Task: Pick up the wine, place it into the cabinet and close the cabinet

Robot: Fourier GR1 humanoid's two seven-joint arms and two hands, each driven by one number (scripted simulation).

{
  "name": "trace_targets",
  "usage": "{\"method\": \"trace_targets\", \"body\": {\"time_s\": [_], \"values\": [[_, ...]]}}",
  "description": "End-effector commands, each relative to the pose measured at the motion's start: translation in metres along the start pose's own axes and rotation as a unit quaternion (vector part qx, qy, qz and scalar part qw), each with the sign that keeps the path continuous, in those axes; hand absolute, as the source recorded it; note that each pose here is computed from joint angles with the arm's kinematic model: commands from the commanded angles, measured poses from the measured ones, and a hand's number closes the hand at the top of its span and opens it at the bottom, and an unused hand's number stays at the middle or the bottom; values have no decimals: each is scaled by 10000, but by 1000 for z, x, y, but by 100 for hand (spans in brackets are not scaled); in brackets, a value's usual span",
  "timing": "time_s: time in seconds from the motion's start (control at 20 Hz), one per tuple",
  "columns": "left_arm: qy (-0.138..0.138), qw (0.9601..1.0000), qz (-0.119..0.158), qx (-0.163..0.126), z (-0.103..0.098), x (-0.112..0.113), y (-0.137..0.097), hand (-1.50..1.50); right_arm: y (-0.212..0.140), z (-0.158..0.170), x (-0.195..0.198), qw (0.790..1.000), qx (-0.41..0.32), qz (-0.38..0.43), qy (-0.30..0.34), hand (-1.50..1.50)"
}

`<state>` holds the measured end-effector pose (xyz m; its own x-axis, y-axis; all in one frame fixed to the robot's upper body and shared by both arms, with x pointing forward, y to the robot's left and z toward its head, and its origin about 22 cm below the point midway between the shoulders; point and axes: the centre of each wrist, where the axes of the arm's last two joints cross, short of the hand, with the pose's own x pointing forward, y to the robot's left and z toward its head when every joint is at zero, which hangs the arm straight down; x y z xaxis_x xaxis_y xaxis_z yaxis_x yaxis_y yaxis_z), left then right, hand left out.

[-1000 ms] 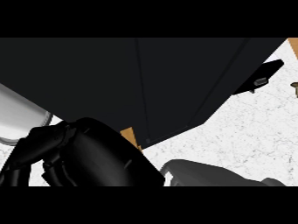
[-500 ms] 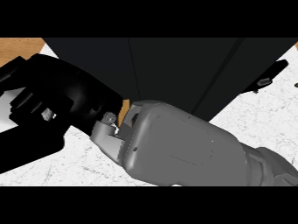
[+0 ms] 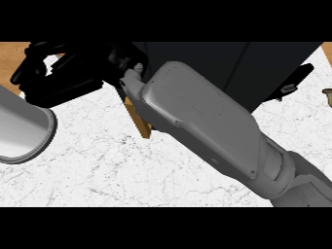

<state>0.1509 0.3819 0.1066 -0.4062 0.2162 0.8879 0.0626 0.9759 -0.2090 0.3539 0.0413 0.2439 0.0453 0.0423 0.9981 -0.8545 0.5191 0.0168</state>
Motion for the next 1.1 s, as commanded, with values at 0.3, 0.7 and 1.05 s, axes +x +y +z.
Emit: {"method": "trace_targets", "body": {"time_s": [0.3, 0.7, 1.05], "values": [[61, 9999, -98, -95, -4, 12, 6, -150, -87, 16, -19, 9904, -1331, 31, -368, 150], [15, 9991, 325, -284, -9, 10, -12, -150, -122, 42, -44, 9843, -1687, -101, -502, 150], [302, 9970, 596, -382, -10, 4, -26, -150, -122, 42, -42, 9843, -1631, -129, -655, 150]]}}
